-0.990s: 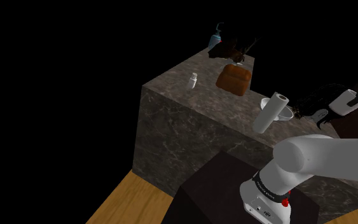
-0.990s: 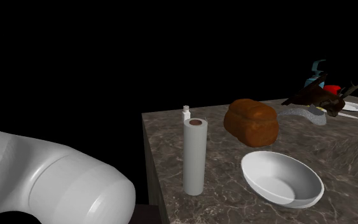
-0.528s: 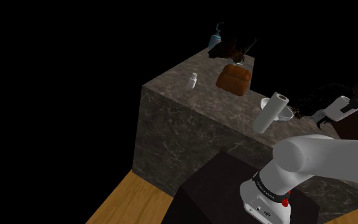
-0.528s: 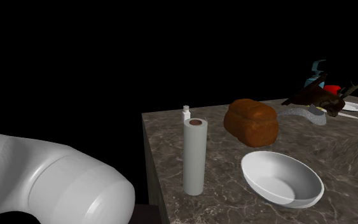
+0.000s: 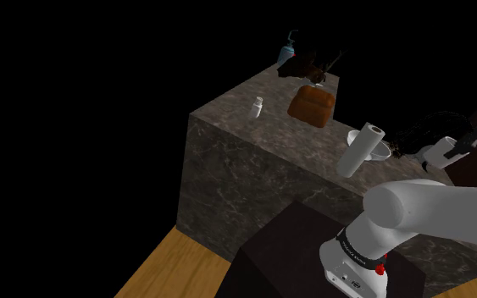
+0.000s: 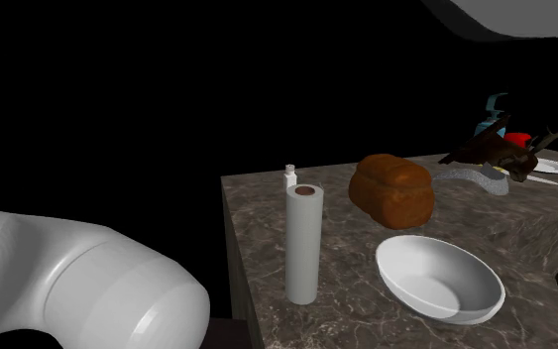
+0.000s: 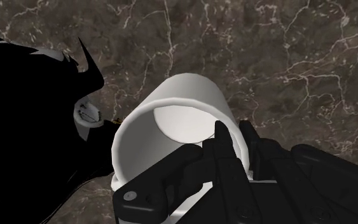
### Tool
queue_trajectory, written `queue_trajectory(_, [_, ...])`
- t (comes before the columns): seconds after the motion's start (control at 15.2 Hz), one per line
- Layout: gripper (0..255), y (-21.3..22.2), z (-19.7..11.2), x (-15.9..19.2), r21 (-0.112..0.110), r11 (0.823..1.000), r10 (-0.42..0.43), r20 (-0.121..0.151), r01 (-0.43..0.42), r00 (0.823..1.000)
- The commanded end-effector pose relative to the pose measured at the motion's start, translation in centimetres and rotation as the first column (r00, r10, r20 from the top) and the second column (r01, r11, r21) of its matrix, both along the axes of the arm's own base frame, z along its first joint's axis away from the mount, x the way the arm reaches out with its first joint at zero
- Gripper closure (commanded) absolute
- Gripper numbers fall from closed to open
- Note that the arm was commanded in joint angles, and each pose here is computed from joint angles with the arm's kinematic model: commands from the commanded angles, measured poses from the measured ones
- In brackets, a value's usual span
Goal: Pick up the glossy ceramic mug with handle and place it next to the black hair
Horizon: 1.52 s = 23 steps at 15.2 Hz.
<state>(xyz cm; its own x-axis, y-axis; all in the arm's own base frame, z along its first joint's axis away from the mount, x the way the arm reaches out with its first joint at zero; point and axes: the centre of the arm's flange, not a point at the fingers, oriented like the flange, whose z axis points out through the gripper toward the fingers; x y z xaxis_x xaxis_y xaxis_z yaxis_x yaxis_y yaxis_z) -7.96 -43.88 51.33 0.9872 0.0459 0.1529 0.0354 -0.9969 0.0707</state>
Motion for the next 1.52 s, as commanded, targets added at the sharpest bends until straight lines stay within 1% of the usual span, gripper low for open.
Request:
queue_trajectory(0.0, [255, -0.1, -1.0, 0.0, -0.001, 1.0, 0.0, 0.0, 0.0, 1.0])
queue_trajectory(1.19, [255, -0.1, -10.5, 0.0, -0.001, 1.0, 0.0, 0.0, 0.0, 1.0])
queue_trajectory(1.45, [255, -0.1, -10.5, 0.0, -0.001, 1.0, 0.0, 0.0, 0.0, 1.0])
